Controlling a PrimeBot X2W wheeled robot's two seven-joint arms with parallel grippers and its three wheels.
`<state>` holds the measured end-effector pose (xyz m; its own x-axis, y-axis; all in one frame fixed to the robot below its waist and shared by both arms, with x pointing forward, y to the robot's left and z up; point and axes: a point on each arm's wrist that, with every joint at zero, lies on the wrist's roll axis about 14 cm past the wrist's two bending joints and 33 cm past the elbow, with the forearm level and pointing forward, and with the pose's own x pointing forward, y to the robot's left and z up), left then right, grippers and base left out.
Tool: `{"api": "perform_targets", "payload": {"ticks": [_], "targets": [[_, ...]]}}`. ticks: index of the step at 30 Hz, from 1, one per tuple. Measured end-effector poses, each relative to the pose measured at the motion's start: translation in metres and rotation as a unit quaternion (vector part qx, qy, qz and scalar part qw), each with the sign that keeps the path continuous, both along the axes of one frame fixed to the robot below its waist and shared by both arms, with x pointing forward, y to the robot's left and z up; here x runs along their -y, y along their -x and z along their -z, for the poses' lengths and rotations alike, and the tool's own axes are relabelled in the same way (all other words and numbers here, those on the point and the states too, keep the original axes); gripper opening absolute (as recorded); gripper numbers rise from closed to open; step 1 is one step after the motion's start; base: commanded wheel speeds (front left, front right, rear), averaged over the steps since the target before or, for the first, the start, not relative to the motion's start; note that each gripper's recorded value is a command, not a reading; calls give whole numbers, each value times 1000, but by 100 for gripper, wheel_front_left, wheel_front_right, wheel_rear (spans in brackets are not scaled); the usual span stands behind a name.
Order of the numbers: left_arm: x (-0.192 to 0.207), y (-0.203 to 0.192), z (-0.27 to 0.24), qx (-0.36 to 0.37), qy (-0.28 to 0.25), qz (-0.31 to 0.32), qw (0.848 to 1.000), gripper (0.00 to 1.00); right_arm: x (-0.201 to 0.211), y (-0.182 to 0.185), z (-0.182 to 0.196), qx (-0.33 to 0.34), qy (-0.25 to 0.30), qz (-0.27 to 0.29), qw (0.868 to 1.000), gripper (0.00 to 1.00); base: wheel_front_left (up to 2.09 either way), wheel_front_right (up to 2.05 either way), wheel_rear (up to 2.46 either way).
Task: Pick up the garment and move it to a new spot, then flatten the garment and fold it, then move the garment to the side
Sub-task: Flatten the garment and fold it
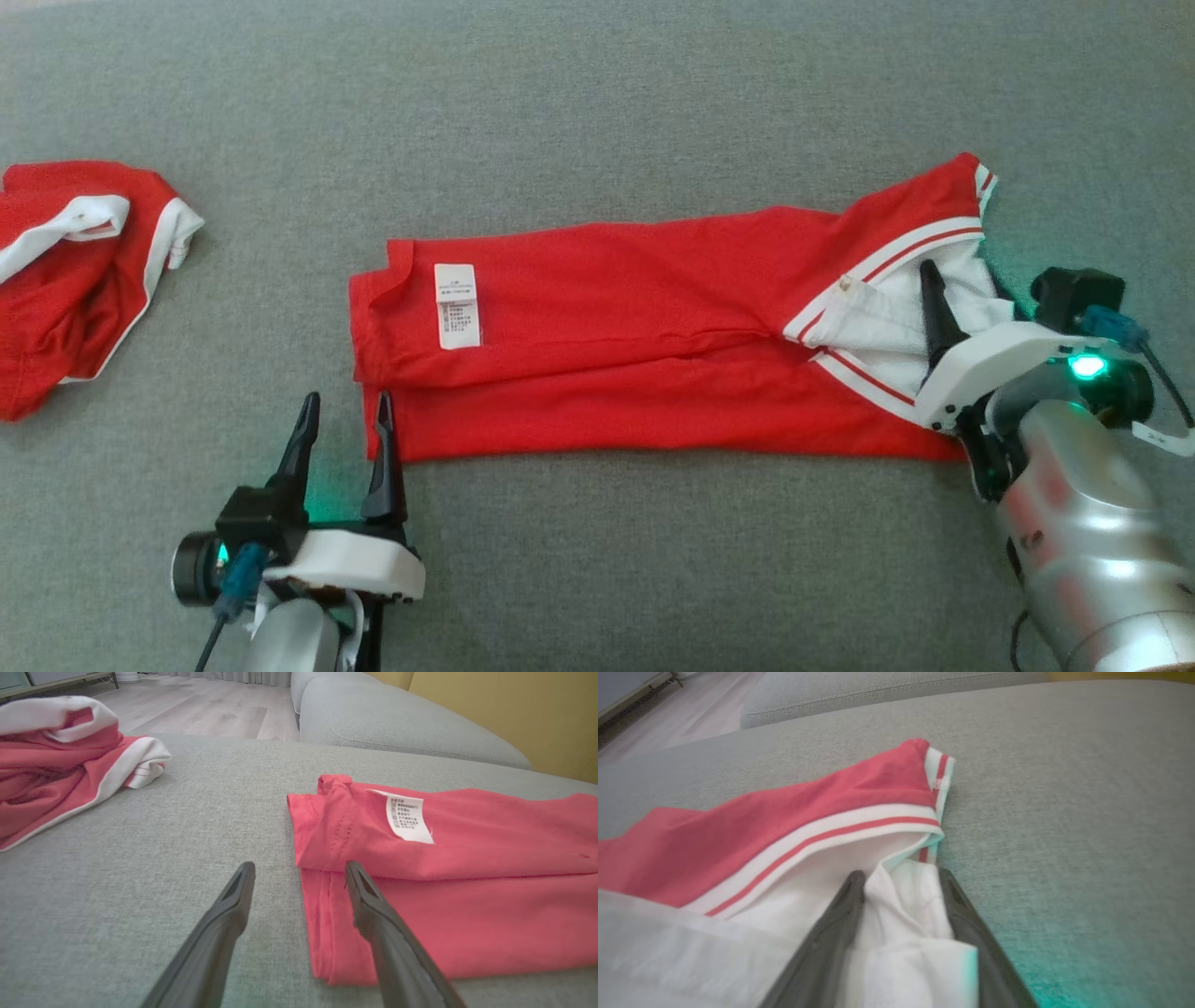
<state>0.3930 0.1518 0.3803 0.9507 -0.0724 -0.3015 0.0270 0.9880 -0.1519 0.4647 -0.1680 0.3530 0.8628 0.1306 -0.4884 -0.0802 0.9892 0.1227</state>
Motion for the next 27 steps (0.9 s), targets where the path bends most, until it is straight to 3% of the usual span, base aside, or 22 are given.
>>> {"api": "perform_targets", "payload": {"ticks": [5, 10, 13, 17, 21, 27], "targets": [[8, -5, -6, 9, 6, 12, 1000, 100, 12, 1, -6, 16, 6, 5, 1000, 0, 0, 0, 0], [17, -4, -12, 17, 11, 24, 1000, 100, 66, 9, -18, 33, 40, 47, 998, 0, 0, 0, 0], [19, -3, -16, 23, 11, 27, 999, 100, 74, 3, -38, 63, 44, 52, 996, 0, 0, 0, 0], [19, 4, -15, 19, 11, 28, 999, 100, 49, -11, -65, 112, 20, 32, 993, 0, 0, 0, 0], [17, 16, -14, 13, 14, 24, 1000, 100, -18, -15, -88, 152, -50, -20, 987, 0, 0, 0, 0], [3, 27, -22, 22, 8, 4, 1000, 100, -115, 9, -98, 145, -141, -126, 971, 0, 0, 0, 0]]}}
